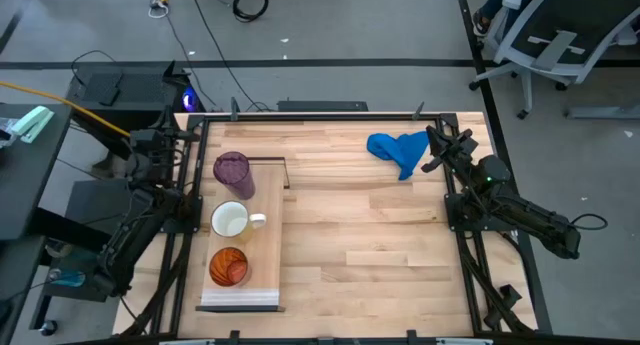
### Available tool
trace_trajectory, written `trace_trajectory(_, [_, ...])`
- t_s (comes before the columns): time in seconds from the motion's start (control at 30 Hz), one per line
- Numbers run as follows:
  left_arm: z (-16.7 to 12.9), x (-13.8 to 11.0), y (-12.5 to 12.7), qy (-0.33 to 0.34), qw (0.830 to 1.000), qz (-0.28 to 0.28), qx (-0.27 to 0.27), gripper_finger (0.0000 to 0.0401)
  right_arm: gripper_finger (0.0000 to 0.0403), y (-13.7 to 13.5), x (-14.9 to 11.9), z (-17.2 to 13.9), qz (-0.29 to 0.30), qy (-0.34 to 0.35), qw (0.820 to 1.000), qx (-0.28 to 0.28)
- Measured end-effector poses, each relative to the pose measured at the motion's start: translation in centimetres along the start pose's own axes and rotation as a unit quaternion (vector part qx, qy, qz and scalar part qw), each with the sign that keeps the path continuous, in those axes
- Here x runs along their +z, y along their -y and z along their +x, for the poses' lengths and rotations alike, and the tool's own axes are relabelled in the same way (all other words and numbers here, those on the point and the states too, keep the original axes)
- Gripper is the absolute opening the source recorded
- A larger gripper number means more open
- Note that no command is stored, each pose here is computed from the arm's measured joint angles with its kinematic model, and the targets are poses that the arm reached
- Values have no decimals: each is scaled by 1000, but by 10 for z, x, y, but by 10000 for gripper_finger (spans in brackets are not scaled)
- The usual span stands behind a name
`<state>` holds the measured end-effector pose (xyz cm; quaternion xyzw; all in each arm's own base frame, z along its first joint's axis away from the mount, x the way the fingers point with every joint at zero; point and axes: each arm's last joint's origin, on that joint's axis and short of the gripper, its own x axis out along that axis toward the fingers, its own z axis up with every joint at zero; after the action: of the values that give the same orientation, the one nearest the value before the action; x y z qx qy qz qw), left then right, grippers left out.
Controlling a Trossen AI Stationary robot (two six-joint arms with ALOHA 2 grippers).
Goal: Stack small to large cups/mugs on shelf
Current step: Return to Home Position
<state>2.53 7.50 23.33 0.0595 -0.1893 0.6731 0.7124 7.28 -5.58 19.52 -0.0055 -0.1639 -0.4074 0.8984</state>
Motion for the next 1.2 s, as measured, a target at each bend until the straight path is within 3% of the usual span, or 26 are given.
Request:
trace_trajectory(0.33, [3, -28, 1, -52, 999, 13, -3, 35, 10, 0, -8, 0, -1, -38, 999, -2])
trace_trajectory(1.2, [1, -44, 0, -127, 990, 61, 3, 34, 10, 1, -18, -2, -46, -93, 995, -1])
